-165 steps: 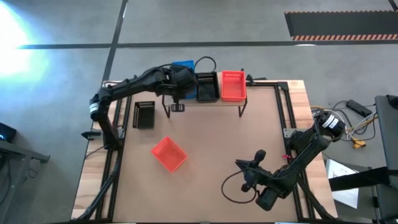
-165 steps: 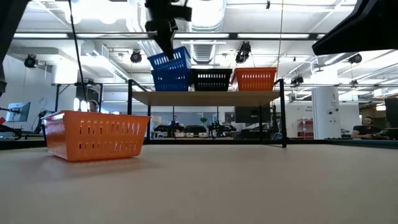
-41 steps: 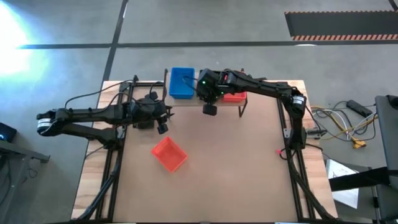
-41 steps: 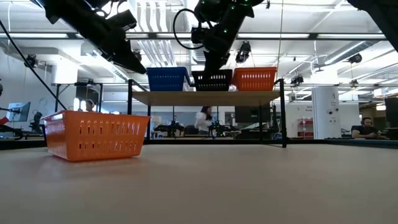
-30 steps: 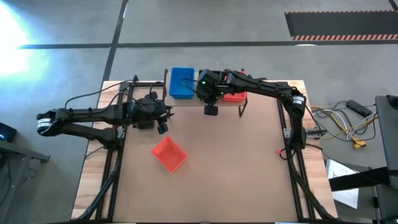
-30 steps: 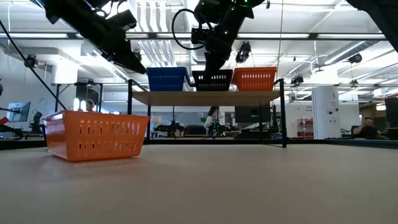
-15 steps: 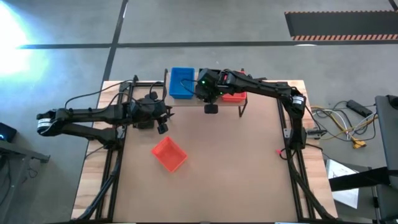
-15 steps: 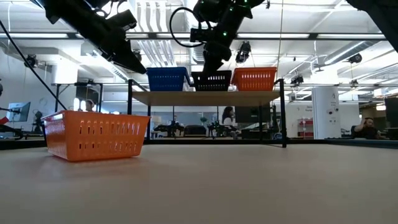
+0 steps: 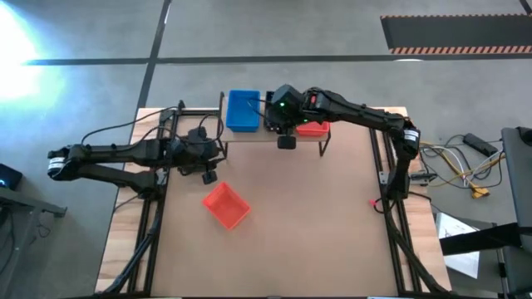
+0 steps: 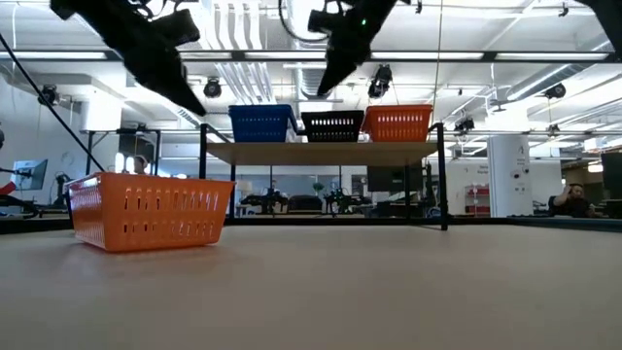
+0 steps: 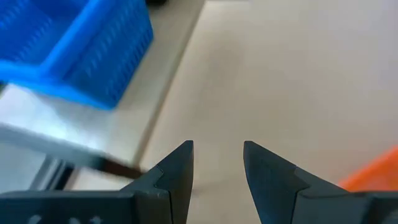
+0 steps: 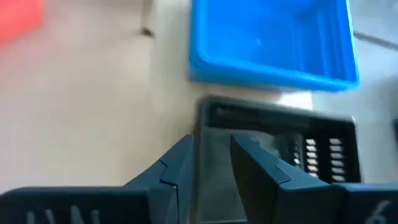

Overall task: Stack baskets on shelf by color
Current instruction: Stack the orange bin on top of the orange bin on the shelf

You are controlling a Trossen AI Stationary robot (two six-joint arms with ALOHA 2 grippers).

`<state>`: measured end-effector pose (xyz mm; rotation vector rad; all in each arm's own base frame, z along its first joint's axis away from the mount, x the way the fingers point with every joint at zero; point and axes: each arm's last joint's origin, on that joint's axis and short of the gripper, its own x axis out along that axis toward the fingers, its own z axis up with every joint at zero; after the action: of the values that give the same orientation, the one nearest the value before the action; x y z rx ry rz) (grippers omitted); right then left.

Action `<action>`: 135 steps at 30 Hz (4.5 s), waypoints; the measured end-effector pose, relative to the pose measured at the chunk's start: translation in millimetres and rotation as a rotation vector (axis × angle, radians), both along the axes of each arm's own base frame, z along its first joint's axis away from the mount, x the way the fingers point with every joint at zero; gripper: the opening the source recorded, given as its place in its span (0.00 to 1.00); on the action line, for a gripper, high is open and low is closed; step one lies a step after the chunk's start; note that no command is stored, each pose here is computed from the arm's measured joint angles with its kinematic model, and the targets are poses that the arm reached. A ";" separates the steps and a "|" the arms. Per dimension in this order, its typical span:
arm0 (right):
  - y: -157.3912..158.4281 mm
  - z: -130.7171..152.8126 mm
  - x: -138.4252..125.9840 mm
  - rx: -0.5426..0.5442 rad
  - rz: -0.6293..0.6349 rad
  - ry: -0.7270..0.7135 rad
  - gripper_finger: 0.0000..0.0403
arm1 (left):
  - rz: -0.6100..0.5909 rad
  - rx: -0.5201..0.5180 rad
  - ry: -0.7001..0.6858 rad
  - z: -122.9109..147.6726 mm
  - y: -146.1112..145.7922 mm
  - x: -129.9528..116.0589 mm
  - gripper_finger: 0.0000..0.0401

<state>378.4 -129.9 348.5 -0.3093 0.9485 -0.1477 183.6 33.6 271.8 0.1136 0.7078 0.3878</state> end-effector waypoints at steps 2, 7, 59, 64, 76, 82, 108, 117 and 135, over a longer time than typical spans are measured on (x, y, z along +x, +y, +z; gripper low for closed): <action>6.7 4.6 -3.2 0.043 0.047 -0.042 0.22 | -0.003 -0.015 0.014 1.0 -3.9 -5.5 0.31; 30.0 -7.6 -9.9 0.128 0.152 -0.119 0.17 | -0.017 -0.057 0.059 0.9 -13.7 -20.9 0.31; 225.6 -130.3 50.5 0.267 0.541 0.049 0.29 | 0.132 0.017 -0.101 -87.2 -92.7 54.5 0.31; 250.6 -138.2 48.4 0.273 0.584 0.055 0.29 | 0.071 0.006 -0.167 -75.3 -113.3 43.3 0.31; 264.9 -169.8 55.9 0.130 0.426 0.063 0.29 | -0.047 -0.116 -0.246 -68.7 -162.9 4.9 0.31; 266.3 -169.8 55.0 0.152 0.449 0.072 0.17 | -0.023 -0.101 -0.252 -77.6 -170.6 3.8 0.31; 255.1 -28.1 -51.3 -0.232 0.178 0.033 0.02 | -0.004 -0.072 -0.226 -91.2 -174.5 7.9 0.31; 133.4 38.0 -97.1 -0.280 -0.026 -0.013 0.02 | -0.002 -0.060 -0.221 -103.3 -180.3 14.5 0.31; 27.2 14.7 -117.5 -0.064 -0.079 0.142 0.02 | -0.001 -0.072 -0.234 -107.9 -183.8 18.4 0.31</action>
<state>260.9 -102.7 363.1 -0.3445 1.0988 -0.2313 202.0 -150.1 163.9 0.0001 0.4901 0.3674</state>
